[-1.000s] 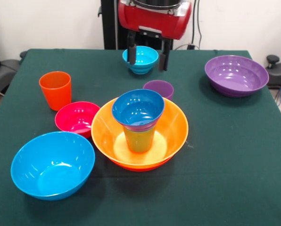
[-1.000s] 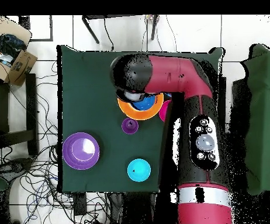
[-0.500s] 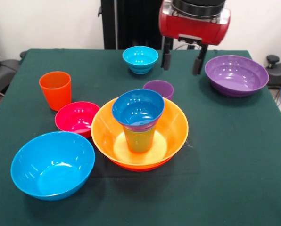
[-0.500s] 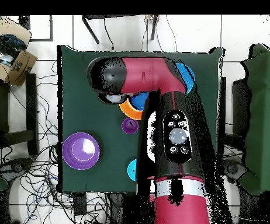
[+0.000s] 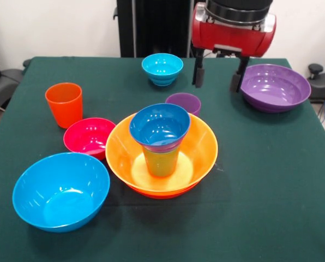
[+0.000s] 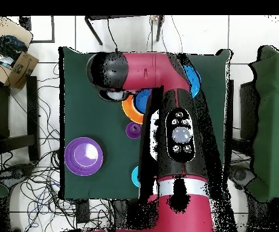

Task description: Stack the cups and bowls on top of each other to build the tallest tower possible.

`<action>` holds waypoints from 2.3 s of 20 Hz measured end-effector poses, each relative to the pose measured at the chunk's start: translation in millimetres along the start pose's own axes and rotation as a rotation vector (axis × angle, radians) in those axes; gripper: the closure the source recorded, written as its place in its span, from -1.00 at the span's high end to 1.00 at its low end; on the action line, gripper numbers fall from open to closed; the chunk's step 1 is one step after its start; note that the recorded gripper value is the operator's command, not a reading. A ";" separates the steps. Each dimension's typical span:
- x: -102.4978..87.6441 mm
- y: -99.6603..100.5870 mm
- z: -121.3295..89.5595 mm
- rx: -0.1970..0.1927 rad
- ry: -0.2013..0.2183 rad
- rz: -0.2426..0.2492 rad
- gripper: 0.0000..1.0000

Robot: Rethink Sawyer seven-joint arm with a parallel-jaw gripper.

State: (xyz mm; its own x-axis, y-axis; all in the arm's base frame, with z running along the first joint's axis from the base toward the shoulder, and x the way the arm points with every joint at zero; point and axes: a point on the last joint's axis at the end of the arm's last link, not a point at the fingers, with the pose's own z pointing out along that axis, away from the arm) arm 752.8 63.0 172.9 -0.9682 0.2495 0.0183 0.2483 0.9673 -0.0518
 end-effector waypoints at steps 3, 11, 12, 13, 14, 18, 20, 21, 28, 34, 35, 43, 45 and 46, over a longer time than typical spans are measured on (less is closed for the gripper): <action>-19.3 3.7 3.9 -0.005 -0.003 0.010 1.00; -41.9 23.0 25.5 -0.012 0.010 0.009 1.00; -43.7 25.9 28.5 -0.013 0.011 0.008 1.00; -45.3 28.0 31.2 -0.014 0.015 0.007 1.00; -47.0 30.2 34.0 -0.014 0.018 0.007 1.00; -55.7 35.9 44.8 -0.014 0.029 0.009 1.00; -60.5 37.1 48.6 -0.014 0.030 0.012 1.00; -62.3 37.5 49.9 -0.014 0.030 0.014 1.00; -94.4 37.2 67.7 -0.015 0.047 0.045 1.00; -106.4 43.6 72.5 -0.010 0.055 0.051 1.00; -108.8 46.0 73.8 -0.008 0.051 0.051 1.00; -125.3 57.0 83.1 -0.022 -0.021 0.055 1.00; -129.6 57.6 85.5 -0.020 -0.035 0.057 1.00; -131.5 56.3 87.0 -0.017 -0.038 0.060 1.00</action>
State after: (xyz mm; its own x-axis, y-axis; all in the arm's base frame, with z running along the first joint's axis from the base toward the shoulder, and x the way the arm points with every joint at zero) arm 891.5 80.7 80.7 -0.9518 0.3058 -0.0221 0.3064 0.9512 -0.0351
